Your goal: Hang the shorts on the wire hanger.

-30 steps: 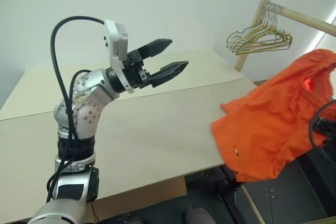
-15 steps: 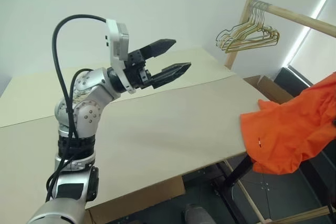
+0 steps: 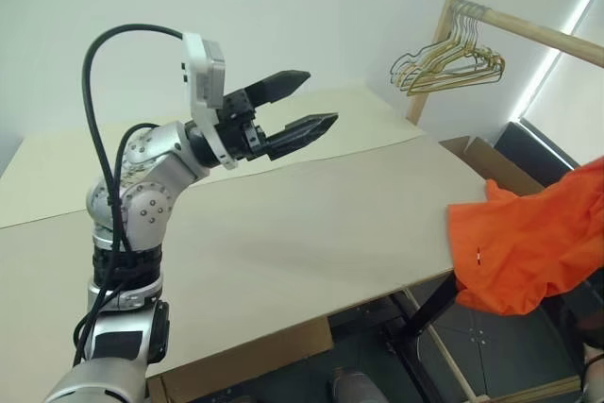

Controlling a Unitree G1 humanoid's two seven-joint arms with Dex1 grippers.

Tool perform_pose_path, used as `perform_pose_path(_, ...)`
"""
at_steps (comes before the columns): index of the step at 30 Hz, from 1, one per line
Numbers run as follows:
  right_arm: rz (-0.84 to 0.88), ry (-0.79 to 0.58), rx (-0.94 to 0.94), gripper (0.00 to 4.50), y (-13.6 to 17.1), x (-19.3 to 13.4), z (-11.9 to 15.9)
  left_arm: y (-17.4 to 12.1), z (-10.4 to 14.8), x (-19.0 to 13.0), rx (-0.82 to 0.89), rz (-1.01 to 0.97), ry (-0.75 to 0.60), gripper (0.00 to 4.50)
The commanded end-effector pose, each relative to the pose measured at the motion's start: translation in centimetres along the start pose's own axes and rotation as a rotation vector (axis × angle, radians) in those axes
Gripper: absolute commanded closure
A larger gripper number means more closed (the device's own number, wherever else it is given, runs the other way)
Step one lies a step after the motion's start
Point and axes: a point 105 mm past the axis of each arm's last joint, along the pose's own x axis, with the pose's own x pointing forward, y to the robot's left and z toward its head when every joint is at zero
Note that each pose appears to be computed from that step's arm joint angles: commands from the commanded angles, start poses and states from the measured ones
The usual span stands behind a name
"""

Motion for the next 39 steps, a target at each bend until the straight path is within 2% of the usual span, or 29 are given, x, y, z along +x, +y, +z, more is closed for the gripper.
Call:
perform_pose_path(1, -0.02, -0.069, 0.001, 2.08, 0.0, -1.0, 1.1, 0.0, 1.3, -0.3, 0.048, 0.012, -0.025, 0.0)
perform_pose_path(6, -0.091, -0.141, -0.028, 0.47, -0.5, -1.2, 1.9, -0.1, 1.4, -0.5, 0.056, 0.016, -0.019, 0.0)
perform_pose_path(8, -0.164, -0.249, 0.012, 0.2, -1.1, -2.0, 3.4, 0.0, 1.4, -0.6, 0.06, 0.02, -0.017, 0.0)
perform_pose_path(12, -0.322, -0.566, -0.029, 0.2, -1.3, -5.2, 6.9, 0.0, 1.5, -0.7, 0.065, 0.025, -0.013, 0.0)
perform_pose_path(15, -0.371, -0.839, -0.137, 0.2, 0.7, -8.5, 8.8, 0.1, 1.5, -0.8, 0.067, 0.028, -0.012, 0.0)
perform_pose_path(18, -0.392, -1.048, -0.245, 0.2, 2.8, -10.9, 9.5, 0.1, 1.5, -0.8, 0.069, 0.031, -0.011, 0.0)
perform_pose_path(21, -0.48, -1.315, -0.314, 0.2, 4.8, -14.5, 9.6, 0.3, 1.5, -0.9, 0.081, 0.056, -0.006, 0.0)
perform_pose_path(23, -0.408, -1.488, -0.364, 0.2, 7.6, -16.9, 9.2, 0.6, 1.4, -1.2, 0.087, 0.085, -0.001, 0.0)
perform_pose_path(25, -0.197, -1.625, -0.43, 0.2, 11.8, -18.9, 8.0, 0.9, 1.2, -1.8, 0.088, 0.107, -0.007, 0.0)
perform_pose_path(26, -0.063, -1.647, -0.49, 0.2, 14.2, -19.3, 7.2, 0.9, 1.1, -2.2, 0.093, 0.12, -0.008, 0.0)
perform_pose_path(29, 0.355, -1.592, -0.637, 0.2, 20.3, -18.4, 3.5, 0.9, 0.0, -3.4, 0.123, 0.162, 0.044, 0.0)
perform_pose_path(33, 0.892, -1.338, -0.798, 0.2, 25.3, -16.7, -3.4, 0.9, -1.6, -5.6, 0.195, 0.23, 0.151, 0.0)
perform_pose_path(36, 1.19, -1.124, -0.972, 0.2, 26.5, -16.1, -8.3, 1.4, -2.3, -7.3, 0.227, 0.323, 0.229, 0.0)
perform_pose_path(39, 1.363, -0.917, -1.085, 0.2, 26.3, -15.4, -11.3, 0.8, -2.6, -8.5, 0.262, 0.343, 0.281, 0.0)
